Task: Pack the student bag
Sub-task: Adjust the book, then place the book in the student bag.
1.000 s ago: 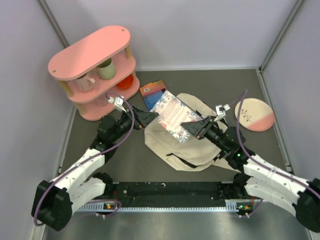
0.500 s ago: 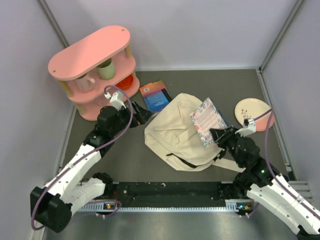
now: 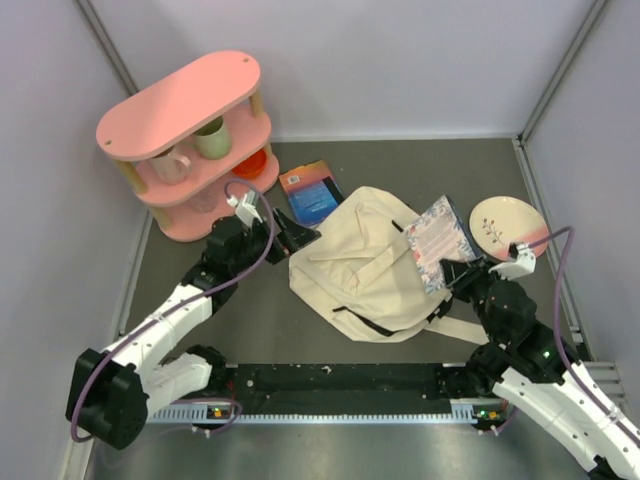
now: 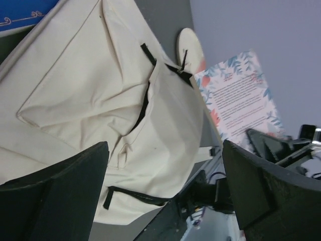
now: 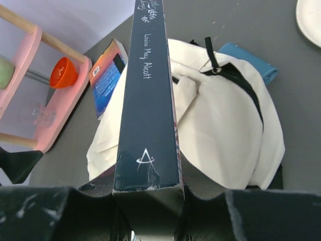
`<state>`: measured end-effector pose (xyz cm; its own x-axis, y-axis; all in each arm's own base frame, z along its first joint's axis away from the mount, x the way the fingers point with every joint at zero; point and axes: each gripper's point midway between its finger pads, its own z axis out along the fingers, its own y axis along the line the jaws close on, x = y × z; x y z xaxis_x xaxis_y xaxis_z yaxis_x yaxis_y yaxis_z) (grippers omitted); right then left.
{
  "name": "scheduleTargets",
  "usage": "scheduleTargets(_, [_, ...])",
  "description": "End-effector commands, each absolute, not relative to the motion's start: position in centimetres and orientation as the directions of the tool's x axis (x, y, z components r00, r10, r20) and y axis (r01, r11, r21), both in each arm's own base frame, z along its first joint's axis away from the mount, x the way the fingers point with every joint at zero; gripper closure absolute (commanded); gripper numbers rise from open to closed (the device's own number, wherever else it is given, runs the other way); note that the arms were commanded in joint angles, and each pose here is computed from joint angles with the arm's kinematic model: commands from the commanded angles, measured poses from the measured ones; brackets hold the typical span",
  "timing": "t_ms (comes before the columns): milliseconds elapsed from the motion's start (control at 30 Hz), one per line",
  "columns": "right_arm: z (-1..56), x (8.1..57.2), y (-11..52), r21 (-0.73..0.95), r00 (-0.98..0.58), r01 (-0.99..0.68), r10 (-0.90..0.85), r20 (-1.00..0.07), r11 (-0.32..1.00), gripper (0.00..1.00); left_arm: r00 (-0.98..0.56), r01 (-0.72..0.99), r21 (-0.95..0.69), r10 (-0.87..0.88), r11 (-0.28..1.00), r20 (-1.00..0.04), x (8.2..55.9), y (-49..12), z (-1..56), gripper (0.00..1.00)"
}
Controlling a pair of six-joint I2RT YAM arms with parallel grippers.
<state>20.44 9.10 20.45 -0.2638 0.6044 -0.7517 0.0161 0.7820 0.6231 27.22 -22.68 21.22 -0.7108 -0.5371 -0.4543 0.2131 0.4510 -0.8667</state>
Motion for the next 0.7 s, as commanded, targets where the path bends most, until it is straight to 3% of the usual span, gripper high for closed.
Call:
scheduleTargets(0, [26.1,20.3,7.0,0.676,-0.111,-0.008,0.671,-0.733,0.737,1.0,-0.57,0.396,-0.67,-0.404,0.628,-0.715,28.1,-22.9,26.7,0.01])
scheduleTargets(33, [25.8,20.3,6.6,0.673,-0.101,0.006,0.67,-0.735,0.74,1.0,-0.621,0.37,-0.6,-0.292,0.709,-0.727,26.5,-23.3,24.5,0.02])
scheduleTargets(100, [25.9,20.1,6.3,0.678,-0.088,0.004,0.676,-0.732,0.735,1.0,-0.498,0.33,-0.388,-0.19,0.86,-0.846,28.1,-21.7,25.7,0.01])
scheduleTargets(167, [26.0,20.0,6.0,0.673,-0.076,0.003,0.671,-0.738,0.74,1.0,-0.477,0.299,-0.209,-0.045,0.931,-0.878,27.7,-21.7,24.3,0.01])
scheduleTargets(267, [26.4,19.8,5.6,0.66,-0.066,0.006,0.659,-0.749,0.751,1.0,-0.464,0.274,-0.125,0.017,0.954,-0.886,28.2,-22.8,23.8,0.01])
scheduleTargets(400, [27.2,19.4,3.8,0.629,-0.023,0.055,0.631,-0.775,0.775,1.0,-0.559,0.419,-0.22,0.06,0.881,-0.827,26.7,-27.0,22.5,0.01])
scheduleTargets(500, [28.8,18.8,1.6,0.58,0.027,0.109,0.581,-0.813,0.807,1.0,-0.493,0.586,-0.285,0.054,0.758,-0.869,24.9,-31.8,24.1,0.01])
scheduleTargets(667, [30.2,18.1,-1.4,0.511,0.09,0.212,0.504,-0.859,0.833,1.0,-0.425,0.723,-0.158,0.254,0.672,-0.869,22.3,-39.4,23.8,0.01])
